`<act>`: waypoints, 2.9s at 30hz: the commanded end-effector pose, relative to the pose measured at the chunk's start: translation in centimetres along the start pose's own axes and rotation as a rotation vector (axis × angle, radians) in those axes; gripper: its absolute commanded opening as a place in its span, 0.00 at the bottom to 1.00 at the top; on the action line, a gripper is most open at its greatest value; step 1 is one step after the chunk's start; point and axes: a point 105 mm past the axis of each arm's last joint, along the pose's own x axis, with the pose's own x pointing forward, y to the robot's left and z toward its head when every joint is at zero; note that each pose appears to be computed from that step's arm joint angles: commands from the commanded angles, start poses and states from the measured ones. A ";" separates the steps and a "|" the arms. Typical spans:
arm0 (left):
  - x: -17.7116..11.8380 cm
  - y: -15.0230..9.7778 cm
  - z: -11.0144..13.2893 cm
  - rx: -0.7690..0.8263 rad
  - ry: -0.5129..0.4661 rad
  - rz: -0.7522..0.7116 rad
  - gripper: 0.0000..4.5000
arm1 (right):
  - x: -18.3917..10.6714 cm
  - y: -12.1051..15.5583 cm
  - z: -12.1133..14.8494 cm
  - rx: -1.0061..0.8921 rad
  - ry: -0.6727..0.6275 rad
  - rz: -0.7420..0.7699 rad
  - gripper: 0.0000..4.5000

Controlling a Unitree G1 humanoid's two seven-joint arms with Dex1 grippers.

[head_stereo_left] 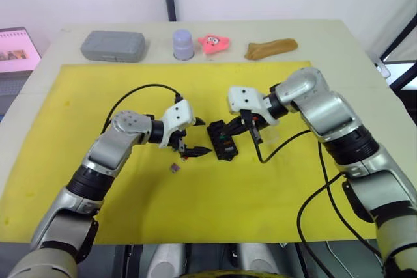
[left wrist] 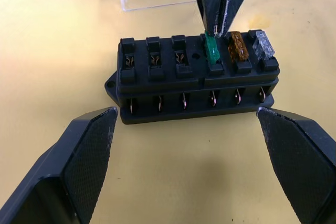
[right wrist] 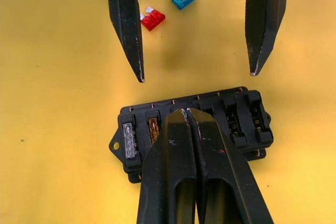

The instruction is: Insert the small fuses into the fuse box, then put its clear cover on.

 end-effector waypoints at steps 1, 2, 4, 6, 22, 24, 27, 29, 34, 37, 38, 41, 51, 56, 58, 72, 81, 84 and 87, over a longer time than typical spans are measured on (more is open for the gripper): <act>-0.7 0.6 1.4 0.049 -0.031 0.024 1.00 | -0.2 -0.4 -0.5 -0.003 0.008 -0.025 0.01; -0.7 0.6 1.4 0.049 -0.031 0.024 1.00 | -0.1 -0.4 -0.8 0.001 0.015 -0.023 0.01; -0.8 0.6 1.4 0.050 -0.030 0.024 1.00 | 0.1 -0.2 -1.2 0.008 0.024 -0.016 0.01; -0.8 0.6 1.4 0.049 -0.030 0.025 1.00 | 0.3 -0.1 -1.5 0.009 0.030 -0.008 0.01; -0.7 0.5 1.5 0.051 -0.033 0.023 1.00 | -0.7 -1.1 -0.2 -0.012 -0.019 -0.062 0.01; -0.7 0.5 1.5 0.051 -0.034 0.022 1.00 | -0.9 -1.1 0.0 -0.012 -0.026 -0.067 0.01; -0.7 0.5 1.5 0.052 -0.034 0.021 1.00 | -1.3 -0.9 0.4 -0.011 -0.040 -0.065 0.01; -0.7 0.5 1.5 0.052 -0.034 0.021 1.00 | -1.6 -0.7 0.6 -0.008 -0.052 -0.062 0.01; -0.7 0.4 1.4 0.051 -0.033 0.019 1.00 | -1.8 -0.2 0.8 0.000 -0.067 -0.049 0.01; -0.7 0.4 1.4 0.051 -0.033 0.018 1.00 | -1.7 0.1 0.9 0.002 -0.070 -0.042 0.01; -0.7 0.4 1.4 0.051 -0.033 0.018 1.00 | -1.7 0.1 0.9 0.002 -0.070 -0.041 0.01; -0.7 0.4 1.4 0.051 -0.033 0.017 1.00 | -1.3 0.3 0.4 0.003 -0.055 -0.041 0.01; -0.7 0.3 1.4 0.050 -0.030 0.017 1.00 | -0.5 0.2 -1.1 0.018 -0.016 -0.046 0.01; -0.8 0.3 1.4 0.050 -0.028 0.017 1.00 | -0.1 0.2 -2.0 0.026 0.011 -0.043 0.01; -0.8 0.3 1.3 0.052 -0.025 0.018 1.00 | 0.3 0.3 -2.9 0.029 0.041 -0.040 0.01; -0.8 0.3 1.3 0.050 -0.025 0.025 1.00 | 1.1 0.9 -4.7 0.001 0.117 -0.020 0.01; -1.7 0.5 1.6 0.039 -0.045 0.028 1.00 | -0.3 -0.3 -1.0 0.002 -0.021 -0.063 0.01; -2.6 0.5 2.0 0.025 -0.065 0.022 1.00 | -1.3 -0.4 0.7 0.003 -0.088 -0.084 0.01; -5.3 0.6 2.7 -0.006 -0.106 0.031 1.00 | -3.5 -0.2 2.4 -0.028 -0.213 -0.166 0.01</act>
